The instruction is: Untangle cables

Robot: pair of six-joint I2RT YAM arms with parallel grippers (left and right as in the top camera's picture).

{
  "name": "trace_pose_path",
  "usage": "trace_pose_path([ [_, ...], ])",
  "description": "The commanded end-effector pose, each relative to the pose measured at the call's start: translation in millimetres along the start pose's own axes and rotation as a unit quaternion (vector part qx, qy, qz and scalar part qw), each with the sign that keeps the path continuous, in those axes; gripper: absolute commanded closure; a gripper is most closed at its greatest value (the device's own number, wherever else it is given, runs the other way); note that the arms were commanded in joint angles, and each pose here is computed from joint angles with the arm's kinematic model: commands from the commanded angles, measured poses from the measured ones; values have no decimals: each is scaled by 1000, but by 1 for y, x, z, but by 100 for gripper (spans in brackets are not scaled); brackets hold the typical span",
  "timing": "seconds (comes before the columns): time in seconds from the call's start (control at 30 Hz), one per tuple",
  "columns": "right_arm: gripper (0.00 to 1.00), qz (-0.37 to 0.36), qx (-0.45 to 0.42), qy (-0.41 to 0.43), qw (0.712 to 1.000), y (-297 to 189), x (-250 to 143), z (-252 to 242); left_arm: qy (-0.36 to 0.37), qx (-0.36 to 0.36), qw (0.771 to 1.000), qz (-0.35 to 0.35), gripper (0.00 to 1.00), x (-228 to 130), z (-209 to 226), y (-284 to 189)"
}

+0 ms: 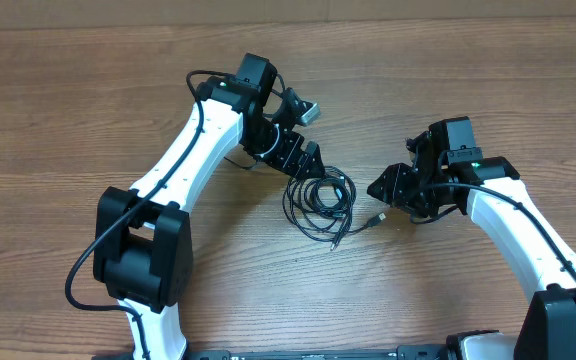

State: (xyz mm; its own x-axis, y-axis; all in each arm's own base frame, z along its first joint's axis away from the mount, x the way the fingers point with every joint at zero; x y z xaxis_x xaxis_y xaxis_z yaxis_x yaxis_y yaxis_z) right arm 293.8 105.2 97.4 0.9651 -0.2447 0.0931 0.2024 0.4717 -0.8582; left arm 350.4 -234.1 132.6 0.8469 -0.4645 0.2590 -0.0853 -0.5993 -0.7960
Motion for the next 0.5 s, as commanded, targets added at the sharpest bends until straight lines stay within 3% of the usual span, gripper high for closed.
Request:
trace_pose_path([
  [0.0, 49, 1, -17, 0, 1000, 1, -1, -5, 15, 28, 999, 5, 19, 4, -7, 7],
  [0.13, 49, 8, -23, 4, 1000, 1, -4, -8, 37, 78, 996, 25, 31, 4, -1, 26],
  [0.33, 49, 12, -25, 8, 1000, 1, -6, -9, 58, 152, 984, 67, 33, -4, 17, 63],
  [0.47, 49, 12, -25, 8, 1000, 1, -6, -9, 58, 163, 981, 90, 37, -10, 27, 83],
])
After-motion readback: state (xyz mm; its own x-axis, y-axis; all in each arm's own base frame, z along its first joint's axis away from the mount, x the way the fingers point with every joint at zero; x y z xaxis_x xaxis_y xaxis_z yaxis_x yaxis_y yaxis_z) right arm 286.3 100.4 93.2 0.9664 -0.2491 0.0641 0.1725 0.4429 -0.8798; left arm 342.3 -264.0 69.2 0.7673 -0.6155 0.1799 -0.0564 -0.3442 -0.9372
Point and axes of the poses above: each gripper's point midway between its finger pads, its own y axis out along the fingers, its own z axis along the line the jaws close on, x = y × z, the point moved 2 cm from there along -y, back along the fingers, and after that the axes turned 1 degree about -y, right-handed, at the moved point
